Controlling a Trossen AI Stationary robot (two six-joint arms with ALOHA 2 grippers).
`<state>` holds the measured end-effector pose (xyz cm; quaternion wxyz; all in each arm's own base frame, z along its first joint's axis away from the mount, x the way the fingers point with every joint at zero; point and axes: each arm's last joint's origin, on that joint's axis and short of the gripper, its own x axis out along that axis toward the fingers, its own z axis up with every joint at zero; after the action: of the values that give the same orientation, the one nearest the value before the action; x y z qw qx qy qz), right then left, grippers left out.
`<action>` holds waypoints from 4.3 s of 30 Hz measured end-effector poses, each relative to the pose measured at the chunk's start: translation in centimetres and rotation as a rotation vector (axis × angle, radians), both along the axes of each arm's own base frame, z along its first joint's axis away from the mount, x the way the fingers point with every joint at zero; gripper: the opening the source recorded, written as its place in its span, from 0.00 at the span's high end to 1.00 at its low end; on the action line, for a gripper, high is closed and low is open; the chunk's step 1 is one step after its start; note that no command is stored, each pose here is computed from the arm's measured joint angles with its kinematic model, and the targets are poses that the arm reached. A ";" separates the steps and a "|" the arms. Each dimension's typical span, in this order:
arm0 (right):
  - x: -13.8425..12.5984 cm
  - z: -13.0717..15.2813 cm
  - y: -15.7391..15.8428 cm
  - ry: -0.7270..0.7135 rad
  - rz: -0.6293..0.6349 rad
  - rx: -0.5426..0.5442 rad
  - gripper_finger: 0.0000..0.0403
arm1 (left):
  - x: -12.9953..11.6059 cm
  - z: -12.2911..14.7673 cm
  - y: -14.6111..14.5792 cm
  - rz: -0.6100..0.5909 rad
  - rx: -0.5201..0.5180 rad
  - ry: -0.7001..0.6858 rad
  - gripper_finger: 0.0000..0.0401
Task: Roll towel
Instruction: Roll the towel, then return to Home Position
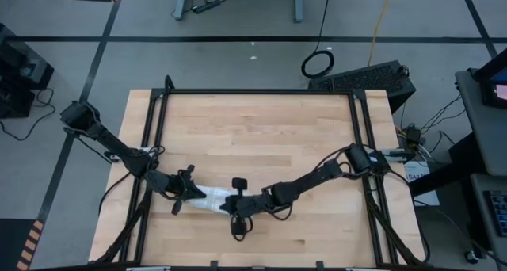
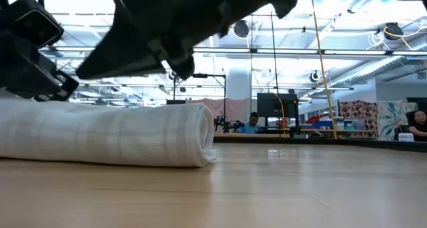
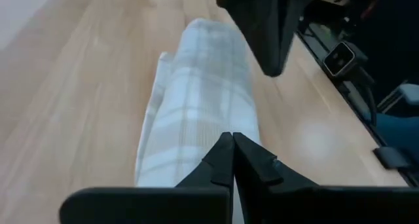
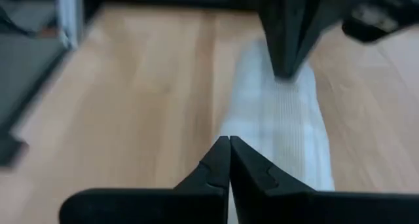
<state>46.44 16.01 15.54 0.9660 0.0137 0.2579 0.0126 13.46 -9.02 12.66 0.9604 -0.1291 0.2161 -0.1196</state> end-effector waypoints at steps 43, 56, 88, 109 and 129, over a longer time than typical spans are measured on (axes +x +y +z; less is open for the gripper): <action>-18.9 15.6 -5.7 0.017 0.062 -0.263 1.00 | 1.6 9.5 7.1 0.074 0.425 -0.364 0.97; -25.3 2.9 -11.4 -0.356 0.078 -0.044 1.00 | 1.6 6.2 8.6 0.181 0.362 -0.389 0.97; -30.9 -1.5 -15.6 -0.359 -0.132 -0.033 1.00 | 0.1 3.5 10.9 0.288 0.260 -0.308 0.99; -33.7 0.1 -13.9 -0.396 -0.016 -0.047 1.00 | -1.5 3.7 9.5 0.282 0.163 -0.292 1.00; -35.7 1.3 -13.6 -0.514 0.023 -0.150 1.00 | -3.4 4.0 7.6 0.293 0.255 -0.379 1.00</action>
<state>10.74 2.44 16.87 0.9979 -0.0645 0.0047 0.0074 10.02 -1.39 16.66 0.9992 -0.0125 0.0250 0.0270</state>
